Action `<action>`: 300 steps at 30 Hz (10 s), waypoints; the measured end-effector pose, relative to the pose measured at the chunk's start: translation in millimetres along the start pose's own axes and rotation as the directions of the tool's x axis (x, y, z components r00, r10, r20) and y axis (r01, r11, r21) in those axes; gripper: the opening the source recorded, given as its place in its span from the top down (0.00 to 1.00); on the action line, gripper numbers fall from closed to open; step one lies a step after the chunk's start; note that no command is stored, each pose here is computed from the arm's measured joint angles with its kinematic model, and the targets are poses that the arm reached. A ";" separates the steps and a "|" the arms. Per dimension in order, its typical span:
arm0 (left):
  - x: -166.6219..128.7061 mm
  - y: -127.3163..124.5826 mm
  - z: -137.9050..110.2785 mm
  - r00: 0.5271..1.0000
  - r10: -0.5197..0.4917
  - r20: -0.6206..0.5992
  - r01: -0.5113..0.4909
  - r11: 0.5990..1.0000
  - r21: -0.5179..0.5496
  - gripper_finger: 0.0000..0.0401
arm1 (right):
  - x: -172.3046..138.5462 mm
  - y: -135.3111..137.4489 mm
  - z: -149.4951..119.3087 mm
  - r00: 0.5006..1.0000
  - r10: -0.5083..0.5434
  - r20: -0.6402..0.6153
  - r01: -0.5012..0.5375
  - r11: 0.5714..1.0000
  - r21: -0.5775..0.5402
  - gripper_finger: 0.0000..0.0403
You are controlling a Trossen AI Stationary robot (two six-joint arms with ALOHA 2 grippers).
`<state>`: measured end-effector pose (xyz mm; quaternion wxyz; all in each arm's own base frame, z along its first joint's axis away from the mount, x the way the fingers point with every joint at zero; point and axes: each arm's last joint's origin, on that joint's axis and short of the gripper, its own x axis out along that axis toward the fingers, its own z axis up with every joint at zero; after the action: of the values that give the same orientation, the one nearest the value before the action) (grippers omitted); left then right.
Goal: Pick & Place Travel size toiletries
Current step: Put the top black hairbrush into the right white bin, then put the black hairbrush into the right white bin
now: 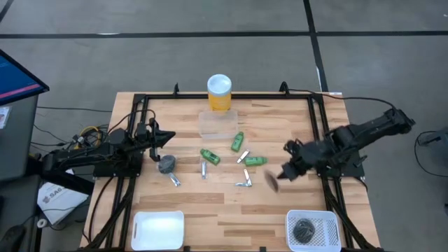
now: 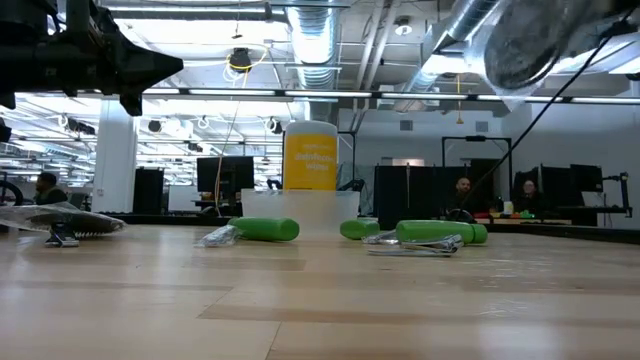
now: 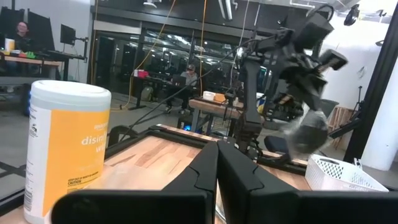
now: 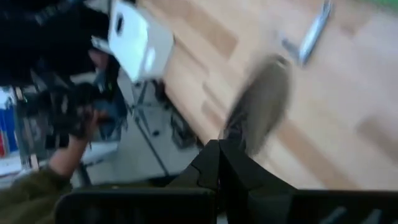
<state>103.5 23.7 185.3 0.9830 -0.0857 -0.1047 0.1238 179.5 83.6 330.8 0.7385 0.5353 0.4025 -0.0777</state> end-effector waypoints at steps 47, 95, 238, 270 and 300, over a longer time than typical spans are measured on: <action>0.0 -0.3 1.8 1.000 -0.003 0.020 0.003 1.000 -0.004 1.00 | 87.7 -43.8 -160.2 0.660 -0.639 -0.396 0.718 0.691 0.083 1.00; 35.7 -28.1 118.0 0.993 -0.118 0.013 0.118 0.969 -0.216 0.55 | -16.5 29.0 0.1 0.968 0.048 0.245 0.035 0.945 -0.326 0.54; 59.1 -125.0 10.1 0.029 0.096 -0.995 -0.453 0.889 0.072 1.00 | -13.9 24.7 58.3 0.921 0.033 0.389 0.236 0.747 -0.622 0.56; 123.4 -129.9 73.1 0.419 -0.084 -0.904 -0.399 0.878 -0.266 1.00 | 139.4 55.0 133.8 0.890 0.379 0.255 0.076 0.427 -0.901 0.33; 131.2 -131.8 77.2 0.492 -0.117 -0.863 -0.320 0.897 -0.304 1.00 | 183.0 57.8 165.6 0.965 0.217 0.146 0.051 0.391 -0.919 0.88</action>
<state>240.0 -56.9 309.4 0.8476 -0.3546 0.3825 0.0976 417.3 24.2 265.9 0.9563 0.0466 0.2580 0.1290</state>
